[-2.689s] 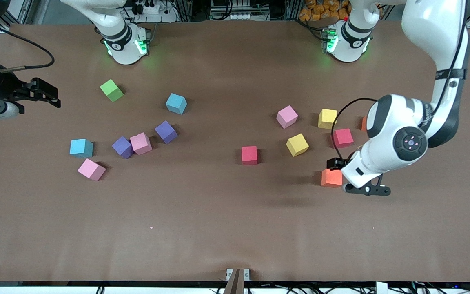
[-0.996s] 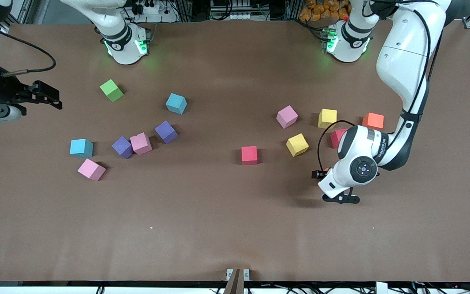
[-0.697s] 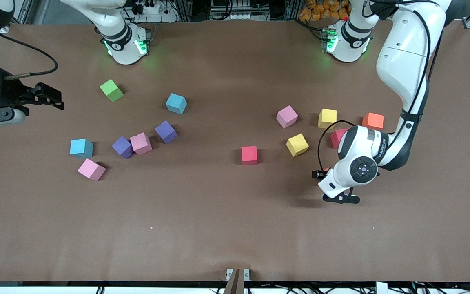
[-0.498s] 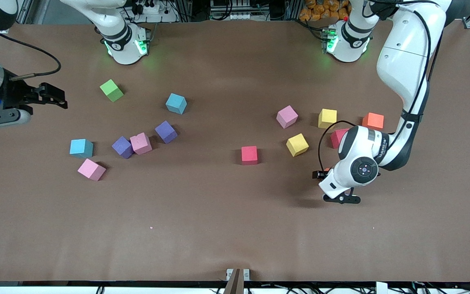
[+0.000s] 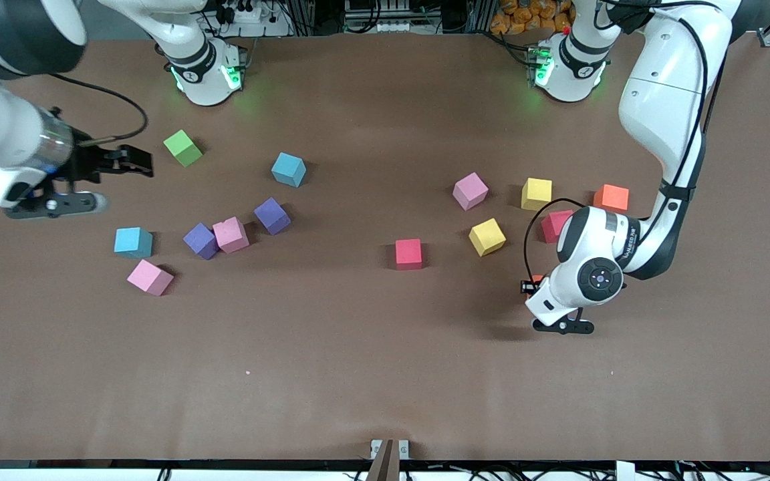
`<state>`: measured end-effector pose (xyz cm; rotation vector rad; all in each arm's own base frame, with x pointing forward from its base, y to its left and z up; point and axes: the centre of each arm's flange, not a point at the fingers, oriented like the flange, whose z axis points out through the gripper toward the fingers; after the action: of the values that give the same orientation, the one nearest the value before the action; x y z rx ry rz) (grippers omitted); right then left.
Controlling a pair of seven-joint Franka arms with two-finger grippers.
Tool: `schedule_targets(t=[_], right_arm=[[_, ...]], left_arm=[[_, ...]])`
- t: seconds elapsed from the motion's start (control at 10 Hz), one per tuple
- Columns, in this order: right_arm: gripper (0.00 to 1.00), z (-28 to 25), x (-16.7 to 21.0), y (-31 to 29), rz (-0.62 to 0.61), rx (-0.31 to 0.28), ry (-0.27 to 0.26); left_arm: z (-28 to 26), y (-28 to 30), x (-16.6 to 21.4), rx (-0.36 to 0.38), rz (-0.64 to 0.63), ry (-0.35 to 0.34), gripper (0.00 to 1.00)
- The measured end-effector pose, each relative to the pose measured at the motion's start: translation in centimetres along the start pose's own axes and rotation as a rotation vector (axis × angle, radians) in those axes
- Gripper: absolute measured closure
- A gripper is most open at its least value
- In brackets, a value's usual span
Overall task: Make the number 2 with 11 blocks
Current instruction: 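Hold the orange cube with the left gripper while the right gripper reaches the purple cube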
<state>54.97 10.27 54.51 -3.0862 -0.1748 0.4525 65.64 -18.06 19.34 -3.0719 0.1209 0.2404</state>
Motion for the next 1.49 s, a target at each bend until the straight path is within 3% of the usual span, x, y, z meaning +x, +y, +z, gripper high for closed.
schedule_targets(t=[0.4,0.7,1.0,1.29,1.49], right_arm=[[0.00,7.1,1.6,-7.1,0.024,-0.001,-0.083],[0.00,11.5,1.4,-12.9,-0.112,-0.057,-0.132],[0.00,16.1,1.7,-18.6,-0.260,-0.128,-0.157],[0.00,20.8,2.1,-20.9,-0.380,-0.212,-0.158],[0.00,25.2,2.2,-20.4,-0.418,-0.213,-0.153]], left_arm=[[-2.5,0.0,0.3,-0.002,-0.046,0.024,0.41],[-10.6,3.8,-2.0,-0.015,-0.075,0.044,0.41],[-16.4,8.5,-6.8,-0.035,-0.166,0.032,0.41],[-16.2,11.1,-11.0,-0.036,-0.220,-0.010,0.41],[-14.8,11.7,-12.1,-0.025,-0.224,-0.039,0.41]])
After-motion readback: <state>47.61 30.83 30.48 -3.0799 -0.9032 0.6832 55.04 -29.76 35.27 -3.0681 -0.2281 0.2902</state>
